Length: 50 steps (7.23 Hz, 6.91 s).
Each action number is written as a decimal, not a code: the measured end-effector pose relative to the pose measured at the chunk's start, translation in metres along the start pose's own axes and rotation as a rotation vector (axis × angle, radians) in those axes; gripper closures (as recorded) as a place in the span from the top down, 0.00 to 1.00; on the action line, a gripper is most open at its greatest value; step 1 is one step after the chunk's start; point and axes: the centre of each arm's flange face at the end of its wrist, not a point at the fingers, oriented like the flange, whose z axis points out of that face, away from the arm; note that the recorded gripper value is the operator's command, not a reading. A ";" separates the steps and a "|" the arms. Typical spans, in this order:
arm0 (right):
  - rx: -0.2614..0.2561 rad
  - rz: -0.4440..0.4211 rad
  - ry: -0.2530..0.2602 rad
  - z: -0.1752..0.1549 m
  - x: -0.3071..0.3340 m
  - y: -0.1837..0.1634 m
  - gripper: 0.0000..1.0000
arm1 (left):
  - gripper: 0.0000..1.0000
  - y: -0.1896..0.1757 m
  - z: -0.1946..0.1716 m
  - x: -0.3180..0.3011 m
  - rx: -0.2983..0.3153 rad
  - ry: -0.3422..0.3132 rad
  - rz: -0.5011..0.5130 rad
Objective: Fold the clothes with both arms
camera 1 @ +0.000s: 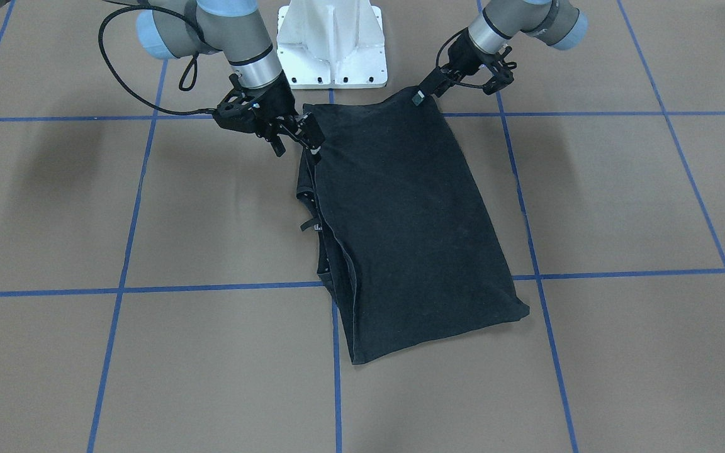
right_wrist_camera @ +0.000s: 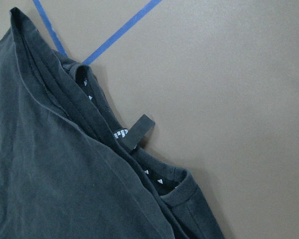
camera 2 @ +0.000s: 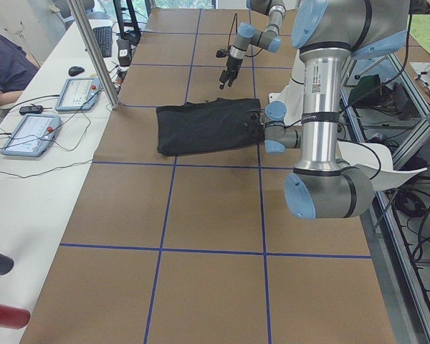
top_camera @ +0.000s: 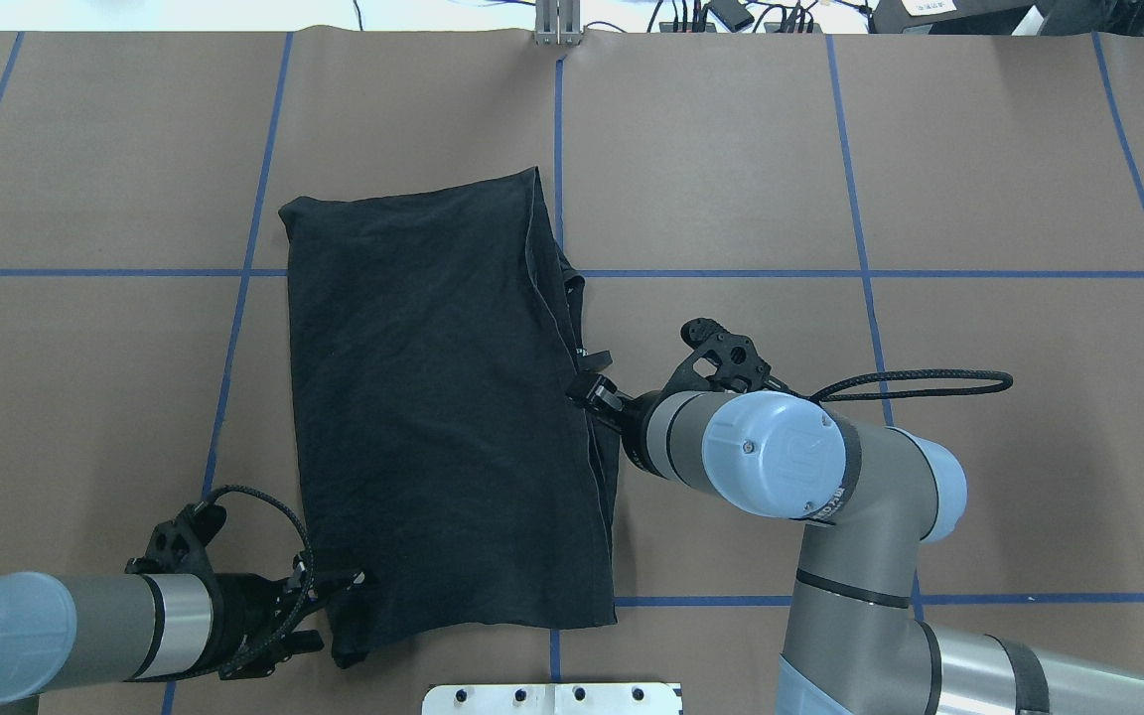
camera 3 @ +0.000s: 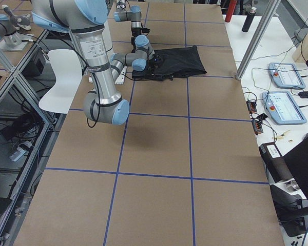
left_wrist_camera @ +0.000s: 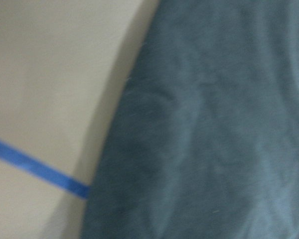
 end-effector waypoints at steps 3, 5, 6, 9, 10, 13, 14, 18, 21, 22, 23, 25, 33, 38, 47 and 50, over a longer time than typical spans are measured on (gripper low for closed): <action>0.008 -0.005 -0.004 0.001 0.001 0.005 0.99 | 0.52 0.017 0.010 -0.010 0.026 0.015 -0.070; 0.009 -0.008 -0.007 0.001 0.001 0.008 0.99 | 0.28 0.013 0.009 -0.007 0.043 0.031 -0.091; 0.008 -0.008 -0.008 0.001 0.001 0.009 0.99 | 0.28 0.010 0.008 -0.007 0.049 0.033 -0.091; -0.002 -0.018 0.000 0.003 0.006 0.019 0.99 | 0.00 0.013 0.008 -0.008 0.043 0.031 -0.078; -0.006 -0.028 0.007 0.007 0.012 0.030 0.99 | 0.00 0.015 0.008 -0.007 0.038 0.032 -0.077; 0.005 -0.072 0.046 0.031 0.035 0.070 0.94 | 0.00 0.017 0.009 -0.007 0.033 0.032 -0.074; 0.014 -0.078 0.059 0.039 0.039 0.073 0.87 | 0.00 0.017 0.008 -0.007 0.033 0.032 -0.074; 0.032 -0.084 0.069 0.049 0.041 0.076 0.45 | 0.00 0.017 0.009 -0.008 0.033 0.031 -0.073; 0.028 -0.083 0.062 0.048 0.036 0.079 0.40 | 0.00 0.017 0.009 -0.008 0.034 0.031 -0.073; 0.028 -0.084 0.063 0.049 0.036 0.080 0.40 | 0.00 0.017 0.009 -0.008 0.035 0.031 -0.073; 0.029 -0.086 0.068 0.050 0.037 0.081 0.40 | 0.00 0.017 0.009 -0.008 0.035 0.030 -0.073; 0.034 -0.089 0.081 0.050 0.037 0.082 0.00 | 0.00 0.016 0.008 -0.008 0.036 0.032 -0.074; -0.049 -0.130 0.104 -0.042 0.051 0.104 0.00 | 0.00 0.043 -0.032 0.020 -0.069 0.074 0.001; -0.032 -0.128 0.110 -0.116 0.040 0.079 0.00 | 0.00 0.038 -0.090 0.082 -0.116 0.104 0.051; 0.152 -0.119 0.169 -0.044 -0.029 -0.024 0.00 | 0.00 -0.064 -0.094 0.206 0.079 0.131 0.185; 0.190 -0.114 0.191 -0.016 -0.061 -0.045 0.00 | 0.00 -0.098 -0.071 0.222 0.138 0.109 0.221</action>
